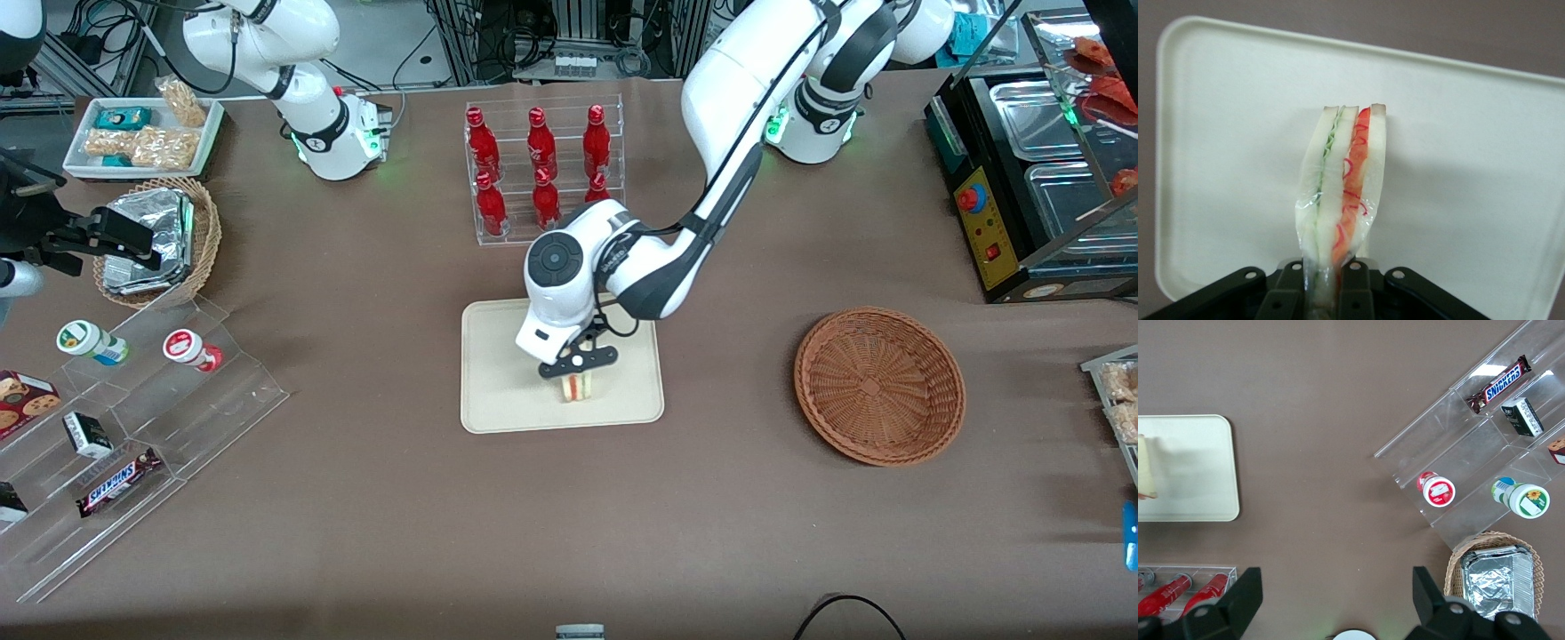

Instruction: Place sandwich from basket to tray

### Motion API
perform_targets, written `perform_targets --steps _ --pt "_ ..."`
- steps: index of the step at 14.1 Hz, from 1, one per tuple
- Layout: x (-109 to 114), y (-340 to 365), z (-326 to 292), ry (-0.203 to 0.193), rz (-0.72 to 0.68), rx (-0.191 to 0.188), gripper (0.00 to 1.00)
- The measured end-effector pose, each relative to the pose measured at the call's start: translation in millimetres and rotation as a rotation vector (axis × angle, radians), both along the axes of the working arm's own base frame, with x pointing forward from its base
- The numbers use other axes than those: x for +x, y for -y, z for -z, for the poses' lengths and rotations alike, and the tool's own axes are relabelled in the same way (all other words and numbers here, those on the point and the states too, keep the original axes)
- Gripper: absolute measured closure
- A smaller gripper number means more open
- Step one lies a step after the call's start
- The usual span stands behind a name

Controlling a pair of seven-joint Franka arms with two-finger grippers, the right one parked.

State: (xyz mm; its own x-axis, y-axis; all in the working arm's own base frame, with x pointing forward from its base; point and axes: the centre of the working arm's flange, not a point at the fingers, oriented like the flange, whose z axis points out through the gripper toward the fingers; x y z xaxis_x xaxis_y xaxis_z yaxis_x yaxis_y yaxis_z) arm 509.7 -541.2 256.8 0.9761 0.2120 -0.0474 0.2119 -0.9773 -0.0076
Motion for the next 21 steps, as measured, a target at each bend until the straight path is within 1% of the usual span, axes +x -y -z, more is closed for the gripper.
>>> perform_targets --steps 3,5,6,9,11,13,14,15,16,18,19,21 --pt "-9.6 13.3 17.5 -0.002 0.010 -0.032 0.85" --pt "-12.9 16.4 24.5 -0.003 0.010 -0.033 0.85" --pt "-13.4 17.4 23.9 -0.002 0.010 -0.034 0.81" --pt "-10.4 19.0 16.5 0.010 0.008 -0.041 0.53" --pt "-6.8 18.5 -4.1 0.021 0.006 -0.042 0.30" --pt "-5.9 13.8 -41.1 0.033 0.011 -0.022 0.12" --pt "-5.0 7.8 -63.7 0.051 0.017 -0.008 0.01" --pt "-3.8 -2.1 -84.6 0.068 0.015 0.007 0.00" --pt "-2.9 -16.2 -101.9 0.073 0.003 0.024 0.00" --pt "0.9 -54.4 -121.4 0.046 -0.035 0.085 0.00" --pt "8.2 -76.7 -126.5 0.034 -0.058 0.108 0.00" --pt "29.4 -121.9 -128.2 0.016 -0.070 0.125 0.00"
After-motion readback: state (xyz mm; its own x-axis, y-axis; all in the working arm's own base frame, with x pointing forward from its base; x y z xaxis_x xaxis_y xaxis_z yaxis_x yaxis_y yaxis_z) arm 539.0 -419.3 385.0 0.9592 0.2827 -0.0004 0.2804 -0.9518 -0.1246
